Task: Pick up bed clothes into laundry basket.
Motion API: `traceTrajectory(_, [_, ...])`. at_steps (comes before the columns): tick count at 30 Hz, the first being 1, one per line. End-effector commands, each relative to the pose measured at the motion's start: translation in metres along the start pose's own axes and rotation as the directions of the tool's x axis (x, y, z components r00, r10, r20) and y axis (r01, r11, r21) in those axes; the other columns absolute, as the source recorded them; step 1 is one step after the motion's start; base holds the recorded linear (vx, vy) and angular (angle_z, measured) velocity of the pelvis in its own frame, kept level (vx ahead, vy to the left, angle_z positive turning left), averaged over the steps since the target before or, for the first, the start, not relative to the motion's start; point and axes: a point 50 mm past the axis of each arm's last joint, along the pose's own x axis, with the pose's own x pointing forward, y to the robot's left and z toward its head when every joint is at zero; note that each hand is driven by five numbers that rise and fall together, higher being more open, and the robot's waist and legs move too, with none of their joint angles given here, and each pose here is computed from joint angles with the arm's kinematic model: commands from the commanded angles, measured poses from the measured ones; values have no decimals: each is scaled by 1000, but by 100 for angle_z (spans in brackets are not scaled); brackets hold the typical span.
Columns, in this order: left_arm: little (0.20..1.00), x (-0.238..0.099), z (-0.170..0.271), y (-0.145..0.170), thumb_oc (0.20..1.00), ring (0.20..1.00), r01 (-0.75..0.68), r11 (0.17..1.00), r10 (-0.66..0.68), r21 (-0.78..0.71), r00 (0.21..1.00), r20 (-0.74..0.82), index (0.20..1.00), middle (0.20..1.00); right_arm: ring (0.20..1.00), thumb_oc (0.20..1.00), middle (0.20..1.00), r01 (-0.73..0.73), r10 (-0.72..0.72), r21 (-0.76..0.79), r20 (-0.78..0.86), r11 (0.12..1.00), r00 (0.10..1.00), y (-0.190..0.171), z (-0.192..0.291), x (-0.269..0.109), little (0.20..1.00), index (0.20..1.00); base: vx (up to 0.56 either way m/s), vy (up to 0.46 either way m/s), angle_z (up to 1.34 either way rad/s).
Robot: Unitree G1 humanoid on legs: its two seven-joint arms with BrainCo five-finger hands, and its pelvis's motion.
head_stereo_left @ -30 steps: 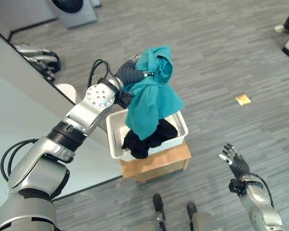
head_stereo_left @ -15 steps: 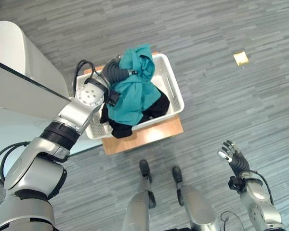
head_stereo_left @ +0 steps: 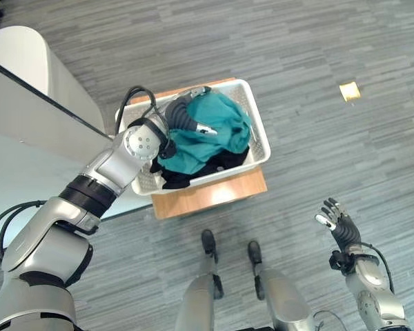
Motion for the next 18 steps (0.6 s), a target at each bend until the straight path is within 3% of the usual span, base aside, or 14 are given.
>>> traceTrajectory(1, [1000,-7,-2,14,1000,1000,-40,999,40,-7,999,20,1000,1000,1000,1000,1000,21,-21,2,77,1000,997,-11,12,-11,1000,1000,2,-13,5])
traceTrajectory(4, [1000,-26,-13,4,1000,1000,-58,992,59,-115,998,9,1000,1000,1000,1000,1000,17,-16,-8,95,1000,995,-11,17,-10,1000,1000,28,-12,6])
traceTrajectory(5, [1000,-42,-27,-10,1000,1000,-106,959,102,-263,994,-27,1000,1000,1000,1000,1000,28,-28,3,102,1000,994,-11,17,-9,1000,1000,30,1,16])
traceTrajectory(6, [1000,-44,-29,-10,1000,1000,-109,958,104,-267,994,-32,1000,1000,1000,1000,1000,25,-24,-2,99,1000,995,-11,17,-9,1000,1000,79,2,11])
traceTrajectory(7, [1000,-69,-47,-36,1000,1000,-207,855,171,-475,978,-119,1000,1000,1000,1000,1000,33,-33,-1,107,999,994,-11,19,-8,1000,1000,58,-1,18])
traceTrajectory(8, [1000,-79,-52,-49,1000,1000,-213,819,158,-532,976,-147,1000,1000,1000,1000,1000,36,-35,-5,105,999,994,-11,20,-7,1000,1000,89,-4,12])
traceTrajectory(10, [1000,-121,-76,-87,1000,1000,-389,599,202,-700,919,-338,1000,1000,1000,1000,1000,68,-68,-5,98,998,993,-17,19,-7,1000,1000,61,-23,29])
traceTrajectory(16, [1000,-207,-98,-134,1000,1000,-680,246,201,-691,733,-650,1000,1000,1000,1000,1000,136,-136,-12,-2,991,991,-33,-1,-18,1000,1000,26,-40,36])
traceTrajectory(18, [1000,-214,-97,-142,1000,1000,-689,219,178,-691,725,-666,1000,1000,1000,1000,1000,136,-136,-11,-21,991,990,-34,-5,-21,1000,1000,-6,-21,36])
